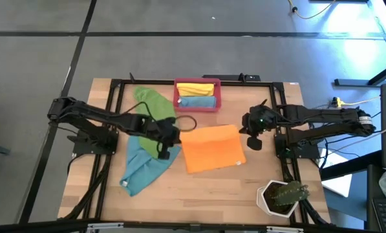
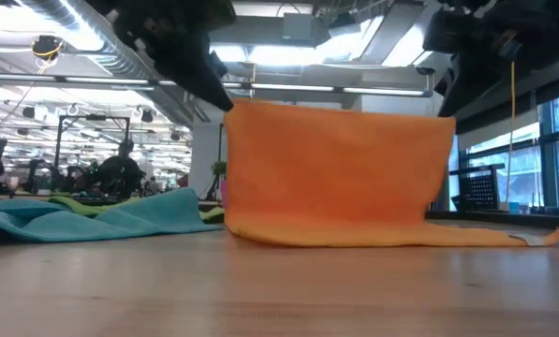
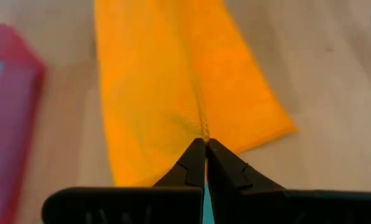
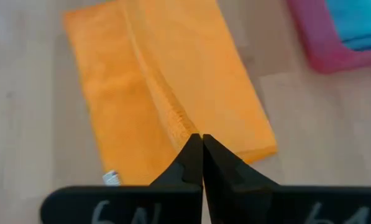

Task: Roll microfiber towels into tight, uniform cylinder then place into a basket
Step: Fold the orange microfiber towel

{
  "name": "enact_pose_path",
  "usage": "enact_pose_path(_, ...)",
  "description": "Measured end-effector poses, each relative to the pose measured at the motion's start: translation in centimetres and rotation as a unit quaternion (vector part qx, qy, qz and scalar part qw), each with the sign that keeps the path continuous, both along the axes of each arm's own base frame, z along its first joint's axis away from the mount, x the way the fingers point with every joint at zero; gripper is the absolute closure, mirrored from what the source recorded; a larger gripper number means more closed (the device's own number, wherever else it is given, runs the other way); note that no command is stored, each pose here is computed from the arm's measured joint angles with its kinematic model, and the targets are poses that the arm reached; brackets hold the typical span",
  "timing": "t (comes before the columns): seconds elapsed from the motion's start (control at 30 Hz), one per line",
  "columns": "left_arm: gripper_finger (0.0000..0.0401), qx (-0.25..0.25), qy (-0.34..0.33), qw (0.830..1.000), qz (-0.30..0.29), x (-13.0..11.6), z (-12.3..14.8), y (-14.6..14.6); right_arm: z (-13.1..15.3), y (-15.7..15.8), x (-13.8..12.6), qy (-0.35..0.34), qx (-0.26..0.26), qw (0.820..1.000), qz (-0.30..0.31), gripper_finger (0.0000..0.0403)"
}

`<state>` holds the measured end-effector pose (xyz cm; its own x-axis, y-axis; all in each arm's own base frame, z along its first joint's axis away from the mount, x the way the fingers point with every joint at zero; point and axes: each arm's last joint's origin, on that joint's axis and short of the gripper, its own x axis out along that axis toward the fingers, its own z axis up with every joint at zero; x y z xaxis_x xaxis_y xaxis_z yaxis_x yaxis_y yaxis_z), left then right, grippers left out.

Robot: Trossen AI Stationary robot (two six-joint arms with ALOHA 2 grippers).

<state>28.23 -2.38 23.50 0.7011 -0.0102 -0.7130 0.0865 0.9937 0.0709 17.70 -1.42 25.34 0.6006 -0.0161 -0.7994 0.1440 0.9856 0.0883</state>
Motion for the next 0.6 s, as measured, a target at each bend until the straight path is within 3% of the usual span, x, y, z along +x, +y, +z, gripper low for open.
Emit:
enact_pose_path(0.2,0.0401,-0.01,-0.024,0.999,-0.047,2.0,-1.9,-3.5,-0.2,1.3,0.1,0.008,0.028,0.999,0.035,0.0402)
enact_pose_path(0.37,0.0401,0.002,0.009,0.997,-0.072,2.9,-4.7,-4.8,-0.7,2.7,0.4,0.011,0.047,0.997,0.062,0.0402)
enact_pose_path(0.6,0.0401,-0.021,0.053,0.995,-0.077,3.6,-7.3,-5.0,-4.6,3.8,0.1,0.007,0.062,0.995,0.077,0.0402)
